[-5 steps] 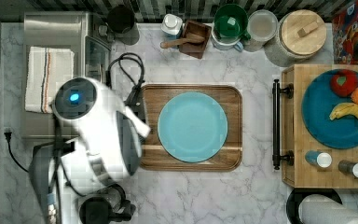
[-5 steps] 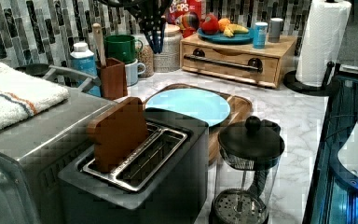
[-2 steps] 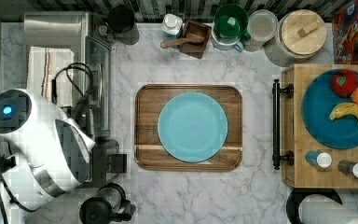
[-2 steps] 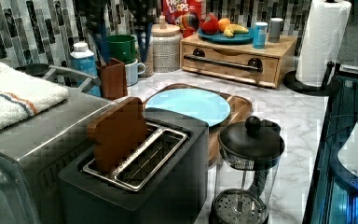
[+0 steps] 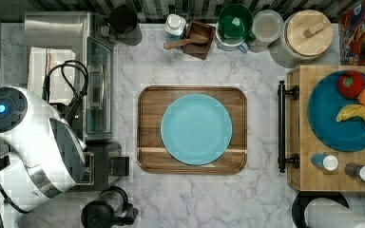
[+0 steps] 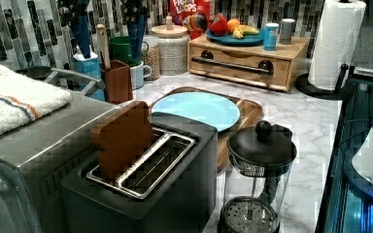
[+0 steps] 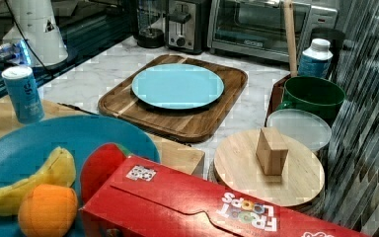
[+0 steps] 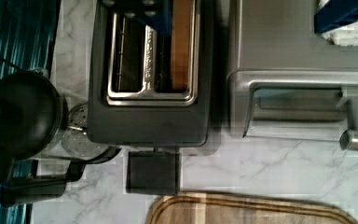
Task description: Pick up the toast.
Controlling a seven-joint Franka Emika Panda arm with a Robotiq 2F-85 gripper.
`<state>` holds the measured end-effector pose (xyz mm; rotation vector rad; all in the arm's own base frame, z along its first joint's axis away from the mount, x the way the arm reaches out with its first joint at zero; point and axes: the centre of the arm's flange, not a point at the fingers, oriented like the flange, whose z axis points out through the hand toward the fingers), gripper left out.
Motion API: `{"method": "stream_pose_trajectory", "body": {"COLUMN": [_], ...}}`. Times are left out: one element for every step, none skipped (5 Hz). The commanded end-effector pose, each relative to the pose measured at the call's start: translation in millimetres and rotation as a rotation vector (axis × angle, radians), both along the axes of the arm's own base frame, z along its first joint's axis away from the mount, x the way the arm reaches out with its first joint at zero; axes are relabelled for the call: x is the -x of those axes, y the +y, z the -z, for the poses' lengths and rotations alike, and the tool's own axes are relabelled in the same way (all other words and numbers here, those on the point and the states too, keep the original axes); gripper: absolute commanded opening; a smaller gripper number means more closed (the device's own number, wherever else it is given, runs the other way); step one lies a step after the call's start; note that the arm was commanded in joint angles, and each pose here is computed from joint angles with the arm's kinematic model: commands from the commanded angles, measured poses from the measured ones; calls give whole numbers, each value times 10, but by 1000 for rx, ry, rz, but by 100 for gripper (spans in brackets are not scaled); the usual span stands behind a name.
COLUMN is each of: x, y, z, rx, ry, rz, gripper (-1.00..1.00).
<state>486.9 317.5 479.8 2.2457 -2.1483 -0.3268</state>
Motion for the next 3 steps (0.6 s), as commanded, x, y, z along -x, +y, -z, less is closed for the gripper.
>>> {"method": "stream_pose_trajectory", "body": {"x": [232, 350, 399], "y": [739, 959, 1070], "z": [-124, -9, 17], "rx": [-46, -21, -17], "ry": [-8, 27, 101], "rz": [91, 87, 104], "gripper": [100, 100, 100]}}
